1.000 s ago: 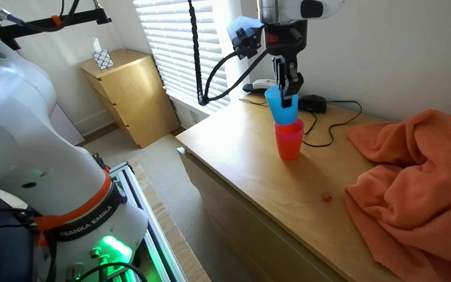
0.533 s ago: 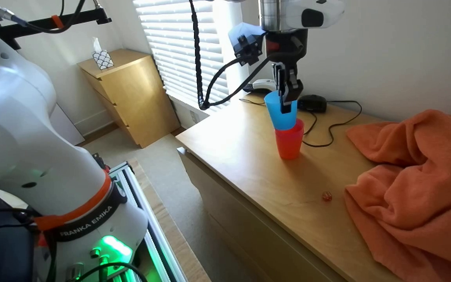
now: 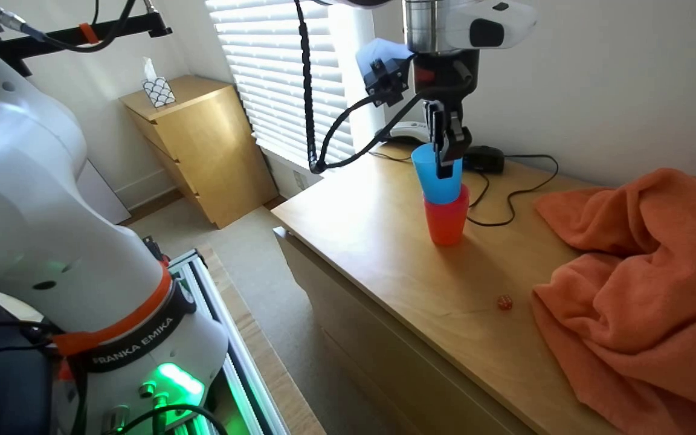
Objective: Pick up the pink cup and put it in the orange cup, pick up the blue cup and put it in the pink cup
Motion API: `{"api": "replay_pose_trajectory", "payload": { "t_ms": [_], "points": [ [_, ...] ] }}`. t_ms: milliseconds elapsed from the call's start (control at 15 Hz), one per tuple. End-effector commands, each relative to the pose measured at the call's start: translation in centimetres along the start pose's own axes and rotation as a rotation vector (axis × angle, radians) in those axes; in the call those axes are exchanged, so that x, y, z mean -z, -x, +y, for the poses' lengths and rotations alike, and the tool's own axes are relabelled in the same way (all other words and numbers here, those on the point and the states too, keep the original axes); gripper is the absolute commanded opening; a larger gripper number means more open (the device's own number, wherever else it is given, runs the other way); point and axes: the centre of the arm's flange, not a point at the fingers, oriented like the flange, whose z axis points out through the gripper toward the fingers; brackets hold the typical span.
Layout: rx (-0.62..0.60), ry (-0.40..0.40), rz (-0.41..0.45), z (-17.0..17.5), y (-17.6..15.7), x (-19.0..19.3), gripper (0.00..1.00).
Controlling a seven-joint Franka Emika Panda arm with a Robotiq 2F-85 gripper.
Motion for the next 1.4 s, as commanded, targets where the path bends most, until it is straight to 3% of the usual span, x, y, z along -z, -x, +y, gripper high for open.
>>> {"api": "replay_pose_trajectory", "payload": {
  "t_ms": [0, 133, 667, 1333],
  "points": [
    [-0.007, -0.009, -0.003, 0.7, -0.3, -0.7, 0.29],
    [-0.012, -0.018, -0.005, 0.8, -0.3, -0.8, 0.35],
    [-0.02, -0.028, 0.013, 0.5, 0.5, 1.0, 0.97],
    [-0.023, -0.078, 0.157, -0.8, 4.6, 7.8, 1.0]
  ]
}}
